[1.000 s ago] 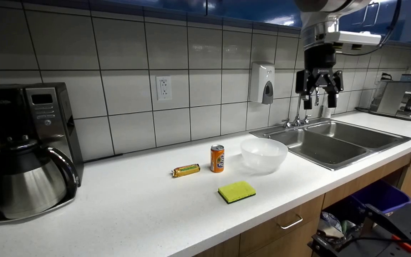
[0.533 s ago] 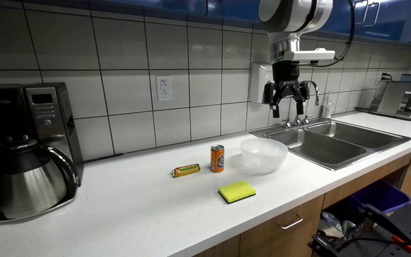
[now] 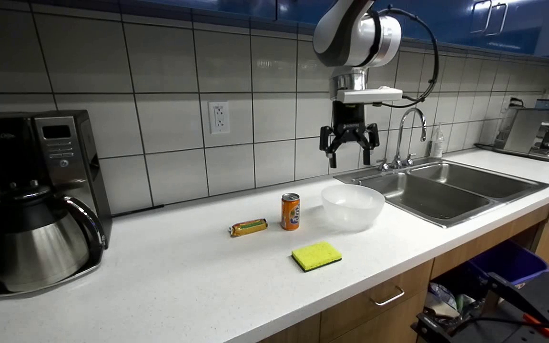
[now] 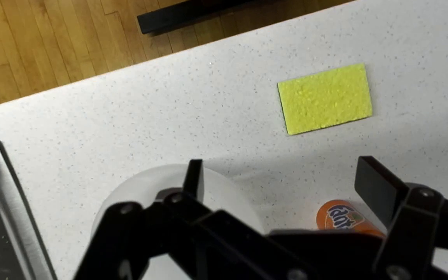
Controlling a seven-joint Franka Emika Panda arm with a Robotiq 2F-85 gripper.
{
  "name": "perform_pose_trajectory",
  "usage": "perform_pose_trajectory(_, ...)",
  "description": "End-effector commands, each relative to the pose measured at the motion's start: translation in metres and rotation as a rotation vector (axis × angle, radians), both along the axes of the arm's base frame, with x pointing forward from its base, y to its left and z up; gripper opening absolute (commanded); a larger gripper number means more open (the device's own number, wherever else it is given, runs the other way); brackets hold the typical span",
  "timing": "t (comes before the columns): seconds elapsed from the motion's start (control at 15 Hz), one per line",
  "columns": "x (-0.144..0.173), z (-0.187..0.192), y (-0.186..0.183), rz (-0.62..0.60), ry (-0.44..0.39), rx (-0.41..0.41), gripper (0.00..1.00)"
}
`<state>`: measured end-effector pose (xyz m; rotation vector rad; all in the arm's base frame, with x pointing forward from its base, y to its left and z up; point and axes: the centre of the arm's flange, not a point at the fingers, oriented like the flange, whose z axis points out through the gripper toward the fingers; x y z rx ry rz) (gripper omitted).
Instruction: Put the orange can inside the clear bowl
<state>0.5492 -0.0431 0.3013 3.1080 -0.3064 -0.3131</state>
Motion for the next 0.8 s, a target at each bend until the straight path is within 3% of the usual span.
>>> perform_pose_trajectory(0.0, 0.037, -0.018, 0.011, -0.048, -0.035, 0.007, 1.00)
perform_pose_trajectory(0.73, 0.099, -0.067, 0.044, 0.029, -0.177, -0.024, 1.00)
